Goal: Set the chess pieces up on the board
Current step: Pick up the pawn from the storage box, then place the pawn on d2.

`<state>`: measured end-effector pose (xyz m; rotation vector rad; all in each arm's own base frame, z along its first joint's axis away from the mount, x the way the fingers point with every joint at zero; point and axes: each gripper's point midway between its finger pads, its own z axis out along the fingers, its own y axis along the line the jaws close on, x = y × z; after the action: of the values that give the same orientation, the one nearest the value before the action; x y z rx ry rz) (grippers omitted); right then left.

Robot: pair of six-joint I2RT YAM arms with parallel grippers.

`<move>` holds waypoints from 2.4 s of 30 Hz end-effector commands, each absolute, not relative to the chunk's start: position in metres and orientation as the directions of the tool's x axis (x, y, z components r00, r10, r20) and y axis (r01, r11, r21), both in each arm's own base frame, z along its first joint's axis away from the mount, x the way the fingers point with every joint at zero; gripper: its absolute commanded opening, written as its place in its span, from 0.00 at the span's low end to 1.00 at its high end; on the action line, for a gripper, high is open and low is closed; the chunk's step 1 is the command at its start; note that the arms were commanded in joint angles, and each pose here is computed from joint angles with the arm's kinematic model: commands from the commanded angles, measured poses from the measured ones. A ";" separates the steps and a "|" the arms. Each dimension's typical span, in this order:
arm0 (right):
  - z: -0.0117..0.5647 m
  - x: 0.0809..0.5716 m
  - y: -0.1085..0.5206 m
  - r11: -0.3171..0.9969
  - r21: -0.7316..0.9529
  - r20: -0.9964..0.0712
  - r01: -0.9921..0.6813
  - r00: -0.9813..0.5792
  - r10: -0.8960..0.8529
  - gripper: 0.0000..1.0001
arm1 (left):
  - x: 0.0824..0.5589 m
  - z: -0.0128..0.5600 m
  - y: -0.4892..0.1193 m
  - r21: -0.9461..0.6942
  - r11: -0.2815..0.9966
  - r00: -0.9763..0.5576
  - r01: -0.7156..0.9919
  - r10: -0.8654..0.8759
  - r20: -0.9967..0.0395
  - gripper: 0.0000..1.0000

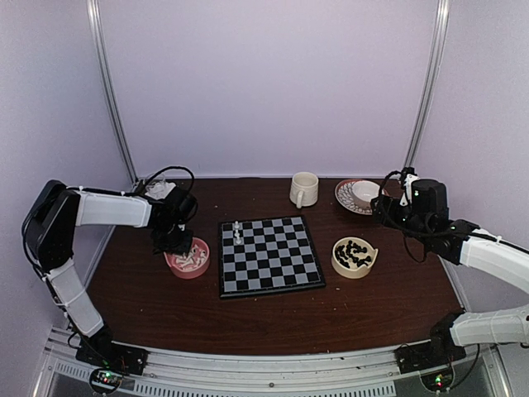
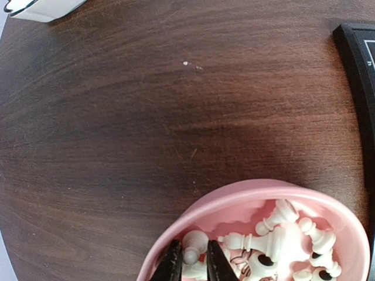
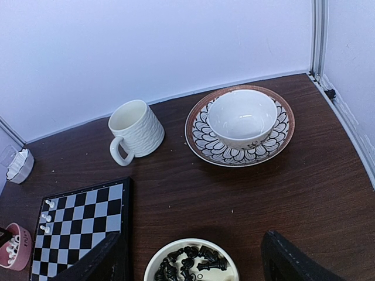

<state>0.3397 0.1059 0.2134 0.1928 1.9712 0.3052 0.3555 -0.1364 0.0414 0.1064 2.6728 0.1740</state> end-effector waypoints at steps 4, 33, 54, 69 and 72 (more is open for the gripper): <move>0.214 0.337 0.108 0.951 0.308 -0.873 -0.013 -0.401 0.277 0.82 | 0.364 0.040 -0.134 0.169 0.985 -0.894 0.042 0.113 -0.433 0.16; 0.213 0.338 0.109 0.952 0.305 -0.873 -0.018 -0.406 0.272 0.82 | 0.354 0.087 -0.187 0.189 0.959 -0.769 0.212 0.283 -0.573 0.01; 0.185 0.345 0.208 0.935 0.193 -0.851 -0.298 -0.525 0.008 0.82 | 0.332 0.086 -0.261 -0.078 0.874 -0.713 0.479 0.336 -0.616 0.03; 0.163 0.344 0.249 0.912 0.123 -0.828 -0.392 -0.547 -0.123 0.80 | 0.341 0.065 -0.302 -0.139 0.823 -0.711 0.550 0.375 -0.595 0.03; 0.165 0.344 0.247 0.914 0.118 -0.831 -0.388 -0.542 -0.123 0.80 | 0.344 0.063 -0.308 -0.131 0.818 -0.705 0.560 0.388 -0.593 0.03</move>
<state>0.3400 0.2440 0.1487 -0.3624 2.1782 0.3636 0.3310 -0.2852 0.0489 0.6616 2.5181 -0.3592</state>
